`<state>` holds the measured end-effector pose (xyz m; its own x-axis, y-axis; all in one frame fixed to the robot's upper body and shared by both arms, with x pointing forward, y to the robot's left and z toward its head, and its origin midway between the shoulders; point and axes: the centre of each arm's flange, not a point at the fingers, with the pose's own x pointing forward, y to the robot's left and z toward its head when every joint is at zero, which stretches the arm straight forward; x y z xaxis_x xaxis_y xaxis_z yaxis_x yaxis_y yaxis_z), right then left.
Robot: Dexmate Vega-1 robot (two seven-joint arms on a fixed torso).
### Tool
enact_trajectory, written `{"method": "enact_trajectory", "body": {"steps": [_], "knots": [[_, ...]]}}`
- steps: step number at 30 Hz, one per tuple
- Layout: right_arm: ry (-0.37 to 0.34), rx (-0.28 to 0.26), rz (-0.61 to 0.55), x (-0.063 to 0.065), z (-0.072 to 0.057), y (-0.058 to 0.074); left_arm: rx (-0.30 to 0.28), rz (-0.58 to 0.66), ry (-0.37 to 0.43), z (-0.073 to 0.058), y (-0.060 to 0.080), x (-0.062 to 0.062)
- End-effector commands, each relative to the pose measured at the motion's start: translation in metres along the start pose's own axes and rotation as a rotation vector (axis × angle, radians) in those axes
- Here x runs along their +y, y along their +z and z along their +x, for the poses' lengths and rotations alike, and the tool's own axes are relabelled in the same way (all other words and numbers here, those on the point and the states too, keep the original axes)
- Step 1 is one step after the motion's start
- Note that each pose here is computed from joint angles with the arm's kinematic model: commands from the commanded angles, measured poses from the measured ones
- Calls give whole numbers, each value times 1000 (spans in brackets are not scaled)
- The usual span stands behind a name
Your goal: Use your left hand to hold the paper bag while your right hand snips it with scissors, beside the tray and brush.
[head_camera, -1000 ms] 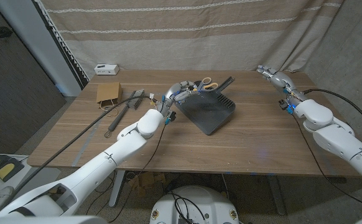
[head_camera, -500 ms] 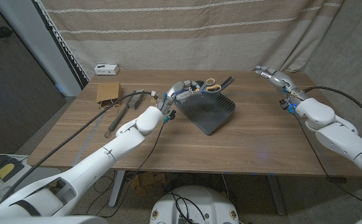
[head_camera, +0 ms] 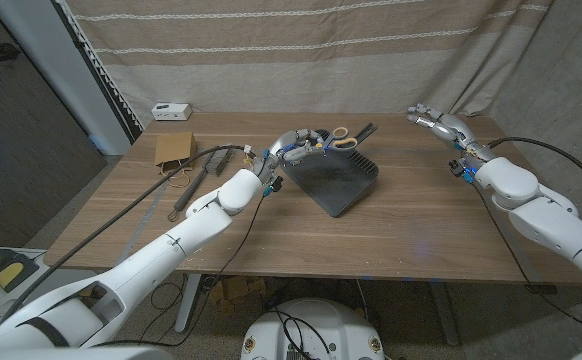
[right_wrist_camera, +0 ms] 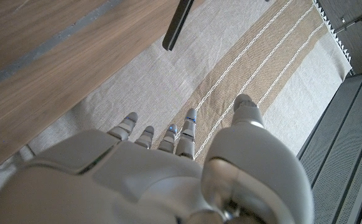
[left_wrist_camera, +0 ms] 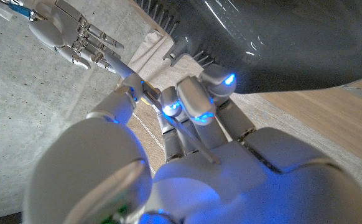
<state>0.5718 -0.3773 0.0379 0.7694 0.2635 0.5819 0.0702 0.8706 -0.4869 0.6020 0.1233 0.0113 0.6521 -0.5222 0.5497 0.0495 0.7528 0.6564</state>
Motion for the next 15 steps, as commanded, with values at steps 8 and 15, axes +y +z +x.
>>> {"method": "enact_trajectory", "body": {"steps": [8,15], "knots": [[26,-13,-54,10,0,9,-25,18,-45,10,-1,1],[29,-6,-83,11,-1,11,-29,20,-71,17,-1,-2]]}}
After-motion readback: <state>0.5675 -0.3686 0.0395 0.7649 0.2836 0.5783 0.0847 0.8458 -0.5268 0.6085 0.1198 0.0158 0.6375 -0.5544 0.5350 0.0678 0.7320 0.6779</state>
